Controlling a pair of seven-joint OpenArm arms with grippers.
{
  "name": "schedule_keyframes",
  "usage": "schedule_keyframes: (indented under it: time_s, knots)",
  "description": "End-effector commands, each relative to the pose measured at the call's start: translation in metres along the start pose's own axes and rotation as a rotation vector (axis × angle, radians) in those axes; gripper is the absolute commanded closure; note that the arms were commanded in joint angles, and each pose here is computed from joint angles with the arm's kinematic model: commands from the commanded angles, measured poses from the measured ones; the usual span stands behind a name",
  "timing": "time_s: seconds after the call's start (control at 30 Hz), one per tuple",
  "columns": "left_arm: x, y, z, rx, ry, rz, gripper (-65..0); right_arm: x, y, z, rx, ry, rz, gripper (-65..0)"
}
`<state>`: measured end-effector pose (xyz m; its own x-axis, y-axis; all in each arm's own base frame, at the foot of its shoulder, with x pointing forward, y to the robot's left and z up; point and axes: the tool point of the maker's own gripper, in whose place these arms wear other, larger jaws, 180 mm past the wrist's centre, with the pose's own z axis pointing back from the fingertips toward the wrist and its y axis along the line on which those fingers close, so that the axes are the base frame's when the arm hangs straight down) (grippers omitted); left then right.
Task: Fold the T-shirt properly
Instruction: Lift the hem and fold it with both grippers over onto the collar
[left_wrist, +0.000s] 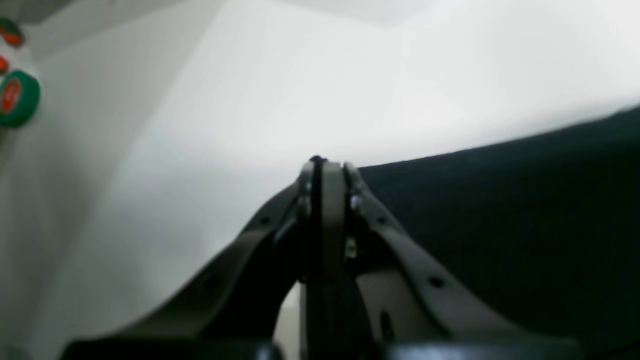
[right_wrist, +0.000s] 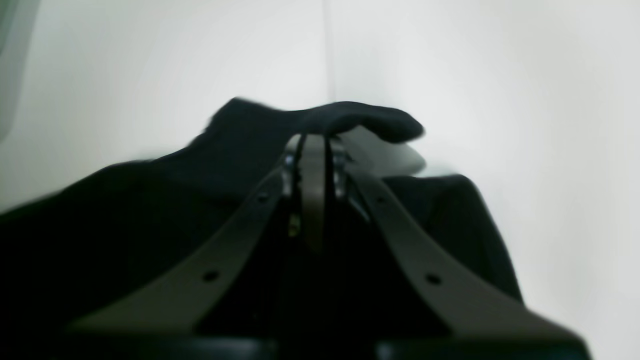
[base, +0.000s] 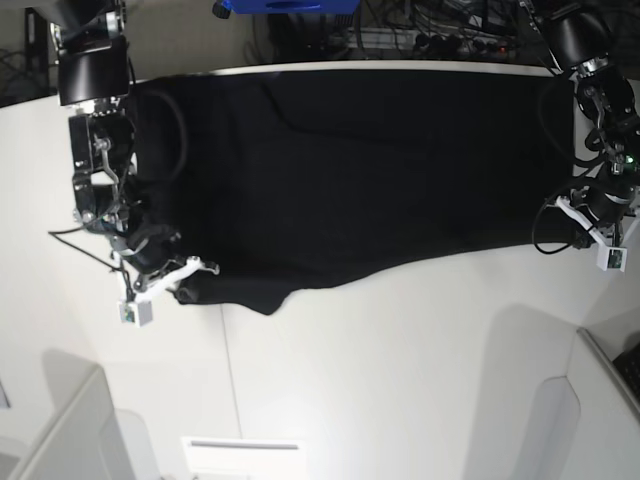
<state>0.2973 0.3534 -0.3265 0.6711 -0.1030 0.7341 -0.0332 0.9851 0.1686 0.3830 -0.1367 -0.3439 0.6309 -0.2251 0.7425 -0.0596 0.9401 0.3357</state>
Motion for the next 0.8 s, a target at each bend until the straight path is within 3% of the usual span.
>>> schedule_keyframes:
  time_s: [0.0,0.13,0.37,0.77]
  knots:
    - [0.02,0.007,0.009,0.021,-0.062,-0.028,0.0,0.018,0.003,0.006,0.008,-0.053,0.019,0.0]
    - [0.019,0.003,0.019,0.023,-0.068,-0.061,0.0,0.008,0.001,0.017,0.005,-0.053,0.01,0.0]
    - [0.004,0.009,0.04,-0.034,-0.1,0.06,0.0,0.002,-0.015,0.044,-0.032,-0.056,-0.022,0.0]
    - [-0.006,-0.002,0.057,-0.043,-0.081,0.004,0.0,-0.014,-0.025,0.083,-0.068,-0.055,-0.035,0.0]
